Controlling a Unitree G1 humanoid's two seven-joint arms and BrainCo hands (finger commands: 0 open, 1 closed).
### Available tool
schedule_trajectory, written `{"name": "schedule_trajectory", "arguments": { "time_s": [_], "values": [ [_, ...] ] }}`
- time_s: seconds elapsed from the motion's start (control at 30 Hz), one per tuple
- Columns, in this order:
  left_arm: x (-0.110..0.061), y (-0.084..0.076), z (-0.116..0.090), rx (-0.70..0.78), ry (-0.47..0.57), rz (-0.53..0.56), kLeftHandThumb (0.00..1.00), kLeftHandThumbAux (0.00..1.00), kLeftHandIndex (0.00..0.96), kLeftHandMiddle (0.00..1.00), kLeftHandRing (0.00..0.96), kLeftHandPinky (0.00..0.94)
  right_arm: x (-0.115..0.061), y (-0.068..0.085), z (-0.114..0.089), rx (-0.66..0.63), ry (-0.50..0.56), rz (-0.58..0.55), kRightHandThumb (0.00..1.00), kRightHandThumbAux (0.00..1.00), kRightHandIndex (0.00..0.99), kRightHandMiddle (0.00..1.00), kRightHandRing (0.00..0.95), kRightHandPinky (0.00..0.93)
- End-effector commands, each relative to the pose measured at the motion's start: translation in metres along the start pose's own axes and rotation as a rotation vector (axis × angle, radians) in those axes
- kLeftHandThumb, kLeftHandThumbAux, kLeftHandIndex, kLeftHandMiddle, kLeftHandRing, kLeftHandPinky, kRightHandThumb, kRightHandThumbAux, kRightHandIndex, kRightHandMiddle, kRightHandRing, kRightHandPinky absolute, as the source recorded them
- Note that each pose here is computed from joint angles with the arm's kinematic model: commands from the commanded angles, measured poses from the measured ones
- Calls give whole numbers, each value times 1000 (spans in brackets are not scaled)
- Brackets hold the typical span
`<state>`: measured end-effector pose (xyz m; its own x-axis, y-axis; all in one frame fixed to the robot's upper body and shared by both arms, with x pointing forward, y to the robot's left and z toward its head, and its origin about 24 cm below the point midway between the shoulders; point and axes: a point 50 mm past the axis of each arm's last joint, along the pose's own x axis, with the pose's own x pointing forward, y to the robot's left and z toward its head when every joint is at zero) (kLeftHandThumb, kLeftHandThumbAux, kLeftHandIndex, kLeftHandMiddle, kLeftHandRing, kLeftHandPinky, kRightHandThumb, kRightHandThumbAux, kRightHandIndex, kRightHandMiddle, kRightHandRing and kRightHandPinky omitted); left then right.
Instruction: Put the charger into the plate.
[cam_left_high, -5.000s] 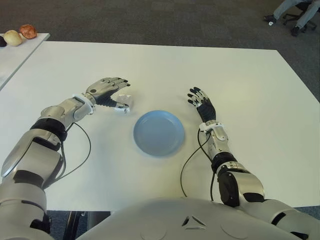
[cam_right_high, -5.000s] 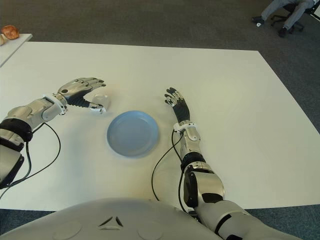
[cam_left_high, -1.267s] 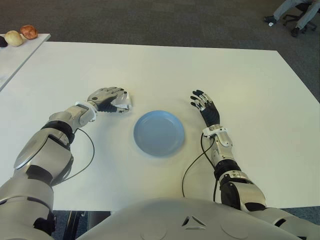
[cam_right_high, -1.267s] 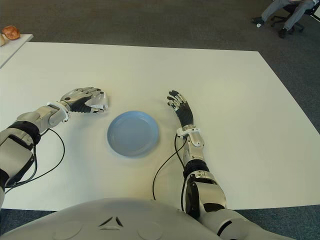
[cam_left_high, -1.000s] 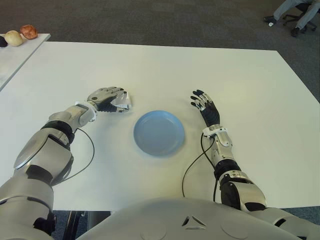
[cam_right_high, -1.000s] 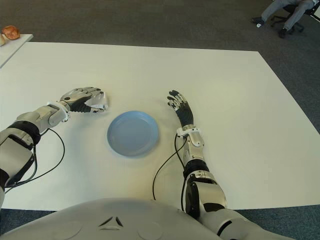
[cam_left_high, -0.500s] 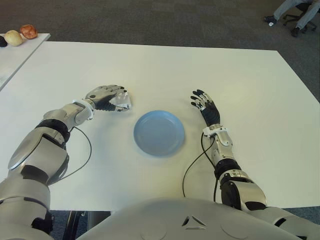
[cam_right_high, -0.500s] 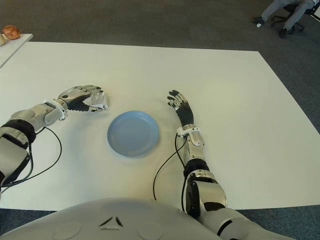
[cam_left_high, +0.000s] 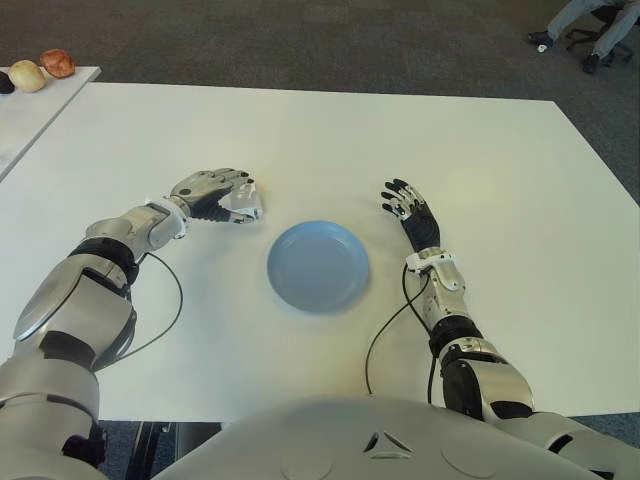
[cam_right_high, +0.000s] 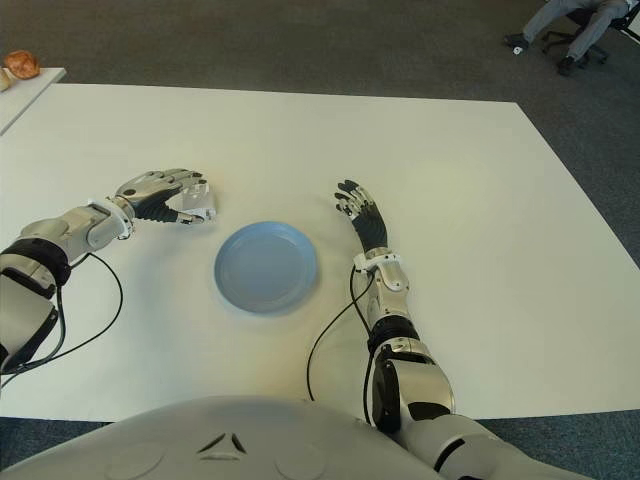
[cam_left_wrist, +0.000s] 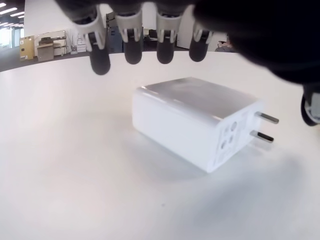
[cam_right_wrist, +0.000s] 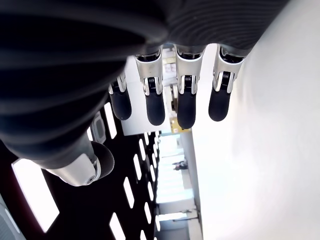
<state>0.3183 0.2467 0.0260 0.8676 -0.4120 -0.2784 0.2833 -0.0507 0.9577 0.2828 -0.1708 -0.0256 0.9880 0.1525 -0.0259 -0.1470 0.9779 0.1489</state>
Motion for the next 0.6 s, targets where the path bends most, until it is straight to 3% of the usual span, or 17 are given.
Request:
{"name": "schedule_trajectory", "arguments": {
  "time_s": [0.03,0.33,0.6],
  "values": [
    [-4,-10,0,-17,13,-17,290,273,0,0,14,168,-24,-3,-34,53,173,-40,251,620,156,193,186,221],
    [-8,-21,-1,-55,53,-27,279,294,0,0,27,198,-25,-6,-34,61,178,-39,248,618,161,197,191,219],
    [-9,-31,-1,-116,102,-30,320,292,0,0,14,171,-25,-8,-34,65,178,-38,246,618,164,197,187,219]
  ]
}}
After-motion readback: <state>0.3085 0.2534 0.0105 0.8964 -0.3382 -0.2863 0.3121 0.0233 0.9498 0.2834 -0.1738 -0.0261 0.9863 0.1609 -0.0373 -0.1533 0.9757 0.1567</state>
